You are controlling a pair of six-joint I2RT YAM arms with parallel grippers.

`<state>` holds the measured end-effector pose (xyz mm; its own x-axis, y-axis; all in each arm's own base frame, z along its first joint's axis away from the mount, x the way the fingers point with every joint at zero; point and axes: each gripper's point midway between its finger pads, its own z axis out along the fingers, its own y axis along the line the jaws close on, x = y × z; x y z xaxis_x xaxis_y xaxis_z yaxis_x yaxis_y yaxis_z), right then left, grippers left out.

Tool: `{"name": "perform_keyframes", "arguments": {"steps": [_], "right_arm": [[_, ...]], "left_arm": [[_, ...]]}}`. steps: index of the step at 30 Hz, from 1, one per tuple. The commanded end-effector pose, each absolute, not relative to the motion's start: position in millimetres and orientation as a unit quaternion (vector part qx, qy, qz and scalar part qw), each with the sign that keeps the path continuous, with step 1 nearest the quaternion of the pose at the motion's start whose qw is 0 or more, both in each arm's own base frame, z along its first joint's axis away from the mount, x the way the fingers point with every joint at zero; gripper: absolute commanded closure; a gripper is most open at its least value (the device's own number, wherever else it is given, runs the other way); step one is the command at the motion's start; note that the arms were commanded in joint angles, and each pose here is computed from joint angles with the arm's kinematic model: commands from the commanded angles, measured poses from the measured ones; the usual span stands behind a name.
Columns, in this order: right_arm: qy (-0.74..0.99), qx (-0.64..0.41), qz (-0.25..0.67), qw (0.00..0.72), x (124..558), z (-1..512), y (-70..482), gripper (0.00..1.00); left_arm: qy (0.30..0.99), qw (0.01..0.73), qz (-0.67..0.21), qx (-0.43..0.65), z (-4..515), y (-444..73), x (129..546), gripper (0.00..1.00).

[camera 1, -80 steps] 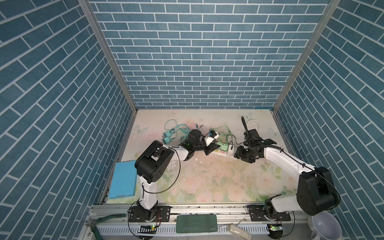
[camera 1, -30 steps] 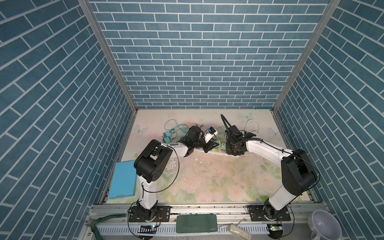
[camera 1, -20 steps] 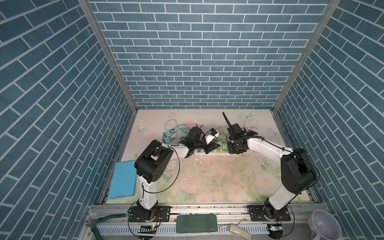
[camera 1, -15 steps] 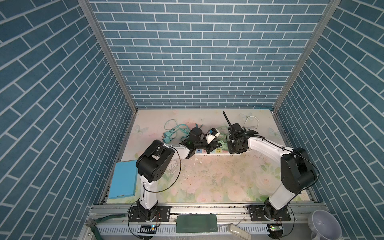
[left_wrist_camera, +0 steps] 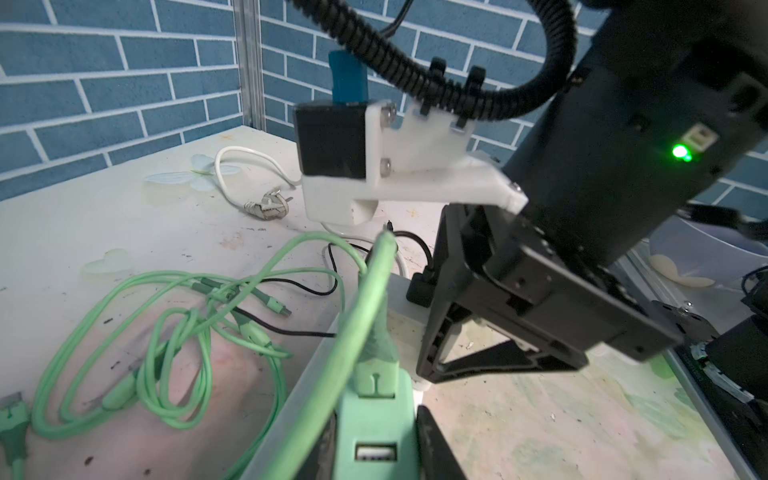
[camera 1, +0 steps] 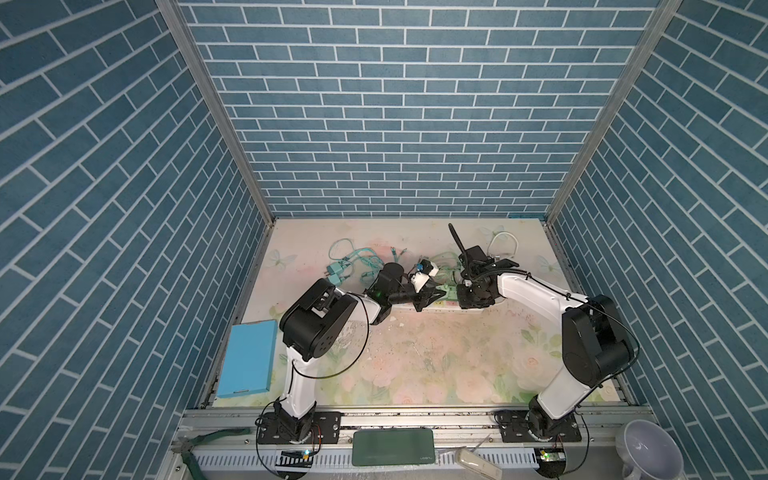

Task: Insert the plug

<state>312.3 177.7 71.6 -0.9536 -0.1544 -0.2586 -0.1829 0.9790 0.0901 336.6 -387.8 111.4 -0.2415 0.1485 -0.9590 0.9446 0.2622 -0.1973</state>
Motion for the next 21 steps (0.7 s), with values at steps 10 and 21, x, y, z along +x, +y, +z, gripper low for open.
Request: {"name": "perform_keyframes", "arguments": {"steps": [10, 21], "right_arm": [[0.986, -0.135, 0.063, 0.074, 294, 59, 186, 0.76], [0.988, -0.120, 0.066, 0.066, 295, 39, 199, 0.76]], "left_arm": [[0.646, 0.486, -0.422, 0.410, 112, -375, 327, 1.00], [0.658, 0.511, -0.381, 0.401, 123, -356, 324, 1.00]]}}
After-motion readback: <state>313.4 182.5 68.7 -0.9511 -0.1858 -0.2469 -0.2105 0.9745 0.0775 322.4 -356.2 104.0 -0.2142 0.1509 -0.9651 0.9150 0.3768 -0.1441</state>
